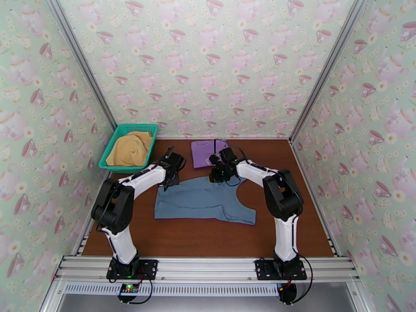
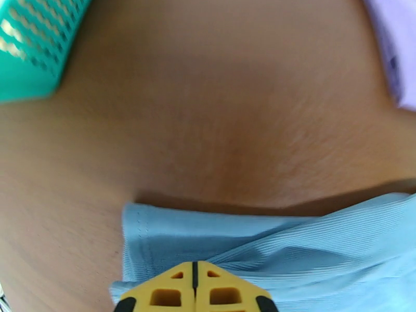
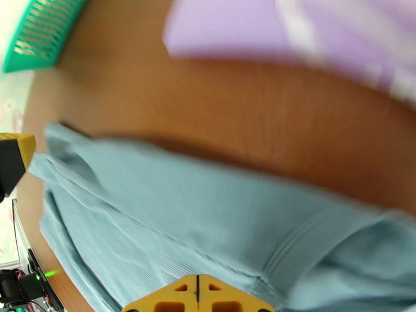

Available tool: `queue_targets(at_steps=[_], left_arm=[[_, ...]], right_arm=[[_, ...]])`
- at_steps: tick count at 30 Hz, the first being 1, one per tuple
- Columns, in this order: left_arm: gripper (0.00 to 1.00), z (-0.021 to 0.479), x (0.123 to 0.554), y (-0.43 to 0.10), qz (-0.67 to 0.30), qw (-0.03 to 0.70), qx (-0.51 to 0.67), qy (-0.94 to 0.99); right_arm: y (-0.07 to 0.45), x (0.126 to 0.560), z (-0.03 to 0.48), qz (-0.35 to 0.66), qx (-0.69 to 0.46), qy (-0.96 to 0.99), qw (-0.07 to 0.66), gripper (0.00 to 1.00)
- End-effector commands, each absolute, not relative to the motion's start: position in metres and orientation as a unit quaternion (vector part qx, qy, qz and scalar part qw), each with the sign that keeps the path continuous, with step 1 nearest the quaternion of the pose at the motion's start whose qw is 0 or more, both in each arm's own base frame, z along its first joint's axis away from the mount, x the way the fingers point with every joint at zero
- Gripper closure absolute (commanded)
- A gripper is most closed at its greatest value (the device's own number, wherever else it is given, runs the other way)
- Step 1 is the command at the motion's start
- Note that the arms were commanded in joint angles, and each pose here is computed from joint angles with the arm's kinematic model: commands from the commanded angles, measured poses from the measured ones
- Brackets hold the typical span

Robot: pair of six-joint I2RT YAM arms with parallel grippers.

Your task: Fold and stack the mixed laundry pile

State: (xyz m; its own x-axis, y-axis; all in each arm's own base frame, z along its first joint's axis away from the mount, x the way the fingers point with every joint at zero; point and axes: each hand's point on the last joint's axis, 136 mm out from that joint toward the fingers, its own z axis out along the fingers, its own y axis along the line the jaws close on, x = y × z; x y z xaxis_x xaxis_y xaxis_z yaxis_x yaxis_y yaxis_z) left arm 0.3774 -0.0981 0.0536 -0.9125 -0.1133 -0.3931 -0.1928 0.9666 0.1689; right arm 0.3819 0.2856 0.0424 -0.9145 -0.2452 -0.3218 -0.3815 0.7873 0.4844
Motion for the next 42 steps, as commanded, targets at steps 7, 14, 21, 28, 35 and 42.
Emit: queue_targets(at_steps=[7, 14, 21, 28, 35, 42], left_arm=[[1.0, 0.011, 0.327, -0.078, 0.127, 0.132, -0.122, 0.976], [1.0, 0.033, 0.326, -0.076, 0.145, 0.162, -0.124, 0.968], [0.59, 0.101, 0.328, -0.07, 0.134, 0.225, -0.124, 0.957], [0.27, 0.151, 0.319, -0.073, 0.084, 0.266, -0.121, 0.953], [0.19, 0.168, 0.3, -0.072, 0.046, 0.28, -0.114, 0.952], [0.19, 0.161, 0.284, -0.083, 0.001, 0.257, -0.111, 0.96]], right_arm=[[0.246, 0.355, 0.0, 0.209, -0.11, 0.969, 0.079, 0.98], [0.23, 0.347, 0.031, 0.197, -0.105, 0.97, 0.1, 0.95], [0.191, 0.324, 0.067, 0.161, -0.098, 0.974, 0.127, 0.76], [0.167, 0.354, 0.028, 0.105, -0.087, 0.987, 0.087, 0.8], [0.143, 0.381, 0.009, 0.04, -0.106, 0.993, 0.041, 0.85], [0.095, 0.422, 0.001, 0.001, -0.119, 0.993, 0.027, 0.85]])
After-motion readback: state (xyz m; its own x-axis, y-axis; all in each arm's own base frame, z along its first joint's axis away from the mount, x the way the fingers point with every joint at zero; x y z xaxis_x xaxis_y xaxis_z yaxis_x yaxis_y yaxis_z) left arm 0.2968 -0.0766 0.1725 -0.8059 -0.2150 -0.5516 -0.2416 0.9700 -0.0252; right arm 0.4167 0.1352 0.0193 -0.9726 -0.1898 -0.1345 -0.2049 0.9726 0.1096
